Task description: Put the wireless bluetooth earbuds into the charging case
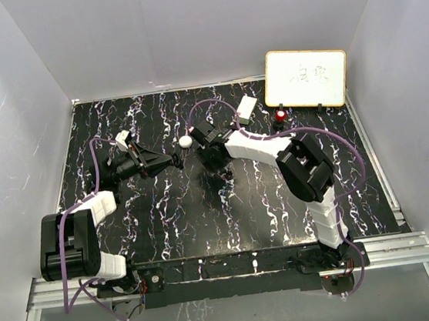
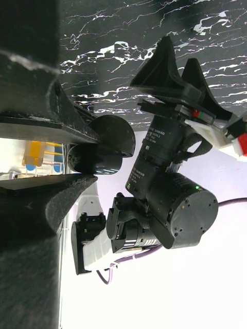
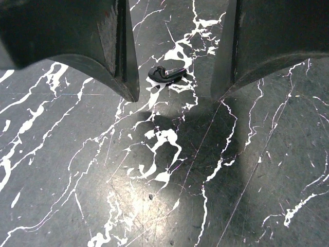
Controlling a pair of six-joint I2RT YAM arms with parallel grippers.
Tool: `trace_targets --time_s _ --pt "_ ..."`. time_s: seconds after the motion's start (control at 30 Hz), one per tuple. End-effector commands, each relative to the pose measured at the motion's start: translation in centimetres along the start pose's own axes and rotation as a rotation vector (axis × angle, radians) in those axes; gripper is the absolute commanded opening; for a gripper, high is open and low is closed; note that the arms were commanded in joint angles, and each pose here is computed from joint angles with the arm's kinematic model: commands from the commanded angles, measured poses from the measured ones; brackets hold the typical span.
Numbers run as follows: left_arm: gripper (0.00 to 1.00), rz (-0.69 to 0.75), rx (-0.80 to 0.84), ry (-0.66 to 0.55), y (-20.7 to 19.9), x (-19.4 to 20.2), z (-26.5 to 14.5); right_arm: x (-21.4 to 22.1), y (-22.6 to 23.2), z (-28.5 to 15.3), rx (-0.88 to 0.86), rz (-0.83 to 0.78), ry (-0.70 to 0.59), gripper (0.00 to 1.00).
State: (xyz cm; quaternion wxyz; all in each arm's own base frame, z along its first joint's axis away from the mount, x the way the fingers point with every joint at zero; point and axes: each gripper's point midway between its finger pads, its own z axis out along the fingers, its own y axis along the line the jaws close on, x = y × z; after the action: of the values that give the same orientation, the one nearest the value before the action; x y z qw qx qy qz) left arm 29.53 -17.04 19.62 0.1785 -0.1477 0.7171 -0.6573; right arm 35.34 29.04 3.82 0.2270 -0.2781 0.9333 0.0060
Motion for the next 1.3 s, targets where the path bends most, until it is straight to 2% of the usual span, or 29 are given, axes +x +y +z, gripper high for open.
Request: trace_targets --time_s 0.0,0.57,1.27 --pt "0.0 0.071 0.034 0.017 -2.3 0.0 -0.2 -3.1 -1.3 -3.0 0.004 0.071 -0.148 0.56" --pt "0.0 0.071 0.029 0.015 -2.0 0.0 -0.1 -0.8 -1.8 -2.9 -0.011 0.147 -0.163 0.54" --pt "0.0 0.066 0.021 0.013 -1.7 0.1 -0.2 0.2 -1.8 -0.9 0.009 0.147 -0.128 0.53"
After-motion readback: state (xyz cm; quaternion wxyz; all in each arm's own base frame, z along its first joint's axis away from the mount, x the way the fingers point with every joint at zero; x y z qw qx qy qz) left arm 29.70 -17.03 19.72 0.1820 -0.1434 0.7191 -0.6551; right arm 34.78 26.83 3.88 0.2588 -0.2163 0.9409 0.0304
